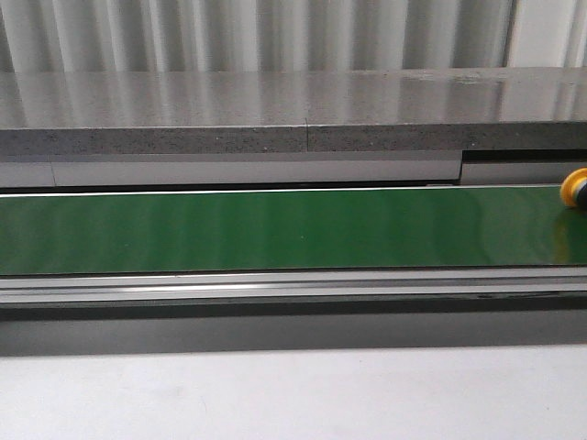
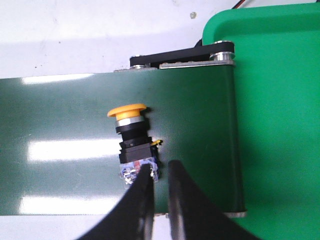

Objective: Move button from right to left

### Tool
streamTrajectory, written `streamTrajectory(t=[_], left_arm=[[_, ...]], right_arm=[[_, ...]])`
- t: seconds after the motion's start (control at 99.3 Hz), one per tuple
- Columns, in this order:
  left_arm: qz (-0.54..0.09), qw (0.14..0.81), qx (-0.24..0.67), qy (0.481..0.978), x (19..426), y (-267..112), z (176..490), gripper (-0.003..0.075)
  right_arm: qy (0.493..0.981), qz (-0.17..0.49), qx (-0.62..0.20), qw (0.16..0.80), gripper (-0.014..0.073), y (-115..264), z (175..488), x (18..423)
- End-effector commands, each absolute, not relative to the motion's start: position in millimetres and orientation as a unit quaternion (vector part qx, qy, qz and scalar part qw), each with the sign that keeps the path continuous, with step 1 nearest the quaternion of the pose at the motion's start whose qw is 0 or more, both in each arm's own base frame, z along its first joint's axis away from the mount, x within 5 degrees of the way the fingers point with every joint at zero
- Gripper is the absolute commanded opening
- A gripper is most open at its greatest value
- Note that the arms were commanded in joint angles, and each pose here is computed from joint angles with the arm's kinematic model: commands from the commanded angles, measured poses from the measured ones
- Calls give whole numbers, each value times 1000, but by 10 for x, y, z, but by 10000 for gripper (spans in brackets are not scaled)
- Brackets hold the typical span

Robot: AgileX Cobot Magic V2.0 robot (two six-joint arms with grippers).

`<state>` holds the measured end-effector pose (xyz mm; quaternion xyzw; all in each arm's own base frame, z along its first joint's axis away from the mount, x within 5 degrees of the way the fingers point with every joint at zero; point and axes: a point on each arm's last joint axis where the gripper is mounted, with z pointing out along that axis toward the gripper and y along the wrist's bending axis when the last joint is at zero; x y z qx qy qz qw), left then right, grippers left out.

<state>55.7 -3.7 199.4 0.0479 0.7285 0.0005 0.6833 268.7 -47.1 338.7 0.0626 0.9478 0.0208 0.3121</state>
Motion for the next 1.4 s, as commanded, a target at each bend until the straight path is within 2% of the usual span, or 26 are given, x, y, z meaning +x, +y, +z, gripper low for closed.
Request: streamTrajectory(t=[0.0, 0.423, 0.433, 0.443, 1.087, 1.389], left_arm=[[-3, 714, 47, 699, 542, -39, 1997, -20], [-3, 714, 47, 699, 542, -39, 1997, -20], [-3, 714, 47, 699, 542, -39, 1997, -20], [-3, 714, 47, 699, 542, -39, 1997, -20], [-3, 714, 47, 698, 542, -39, 1999, -20], [-3, 721, 46, 691, 542, -39, 2017, -20]], right_arm=[[928, 18, 48, 368, -72, -391, 3627, 2552], [902, 47, -39, 428, -66, 107, 3635, 2129], [901, 48, -41, 429, -66, 117, 3631, 2110], [892, 53, -61, 446, -66, 190, 3572, 1887], [820, 50, -63, 567, -66, 137, 3291, 806], [796, 49, -63, 601, -66, 122, 3139, 539]])
